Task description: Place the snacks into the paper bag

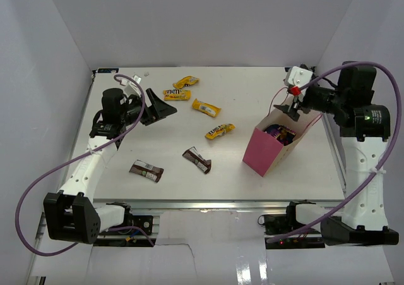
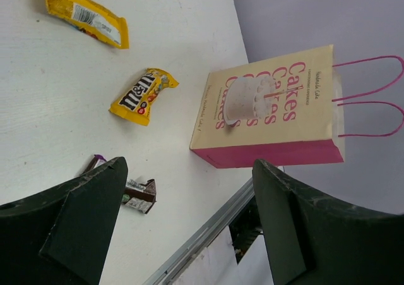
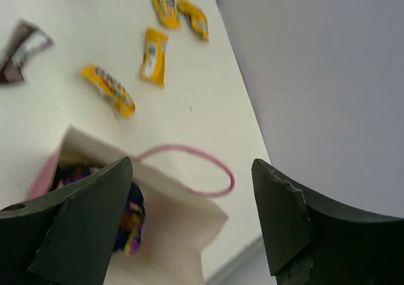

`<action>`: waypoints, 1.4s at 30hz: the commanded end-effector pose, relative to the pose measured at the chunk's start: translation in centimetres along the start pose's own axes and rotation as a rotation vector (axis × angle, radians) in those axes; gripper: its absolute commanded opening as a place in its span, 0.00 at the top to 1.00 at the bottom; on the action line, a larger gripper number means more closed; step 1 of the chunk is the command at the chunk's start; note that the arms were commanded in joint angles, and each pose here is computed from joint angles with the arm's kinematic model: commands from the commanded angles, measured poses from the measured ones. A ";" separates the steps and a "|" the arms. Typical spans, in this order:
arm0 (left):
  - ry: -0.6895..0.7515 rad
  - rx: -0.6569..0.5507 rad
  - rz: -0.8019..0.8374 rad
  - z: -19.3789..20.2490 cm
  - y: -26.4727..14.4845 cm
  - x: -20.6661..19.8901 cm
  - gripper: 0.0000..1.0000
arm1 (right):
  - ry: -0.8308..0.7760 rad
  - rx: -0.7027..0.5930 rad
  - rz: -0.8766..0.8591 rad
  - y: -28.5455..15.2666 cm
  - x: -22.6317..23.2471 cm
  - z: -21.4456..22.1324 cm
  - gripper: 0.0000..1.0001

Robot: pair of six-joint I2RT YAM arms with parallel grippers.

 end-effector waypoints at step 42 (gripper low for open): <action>-0.873 -0.298 -1.133 12.7 -10.7 13.0 0.24 | -0.055 0.171 -0.721 31.5 16.0 4.7 0.80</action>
Point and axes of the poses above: each gripper's point midway between its finger pads, its own y axis out along the fingers, its own x axis along the line the jaws close on, z = x × y, the point moved 5 cm from there along -y, back along the fingers, and after that the axes turned 5 degrees about -y, right-handed, at the moved point
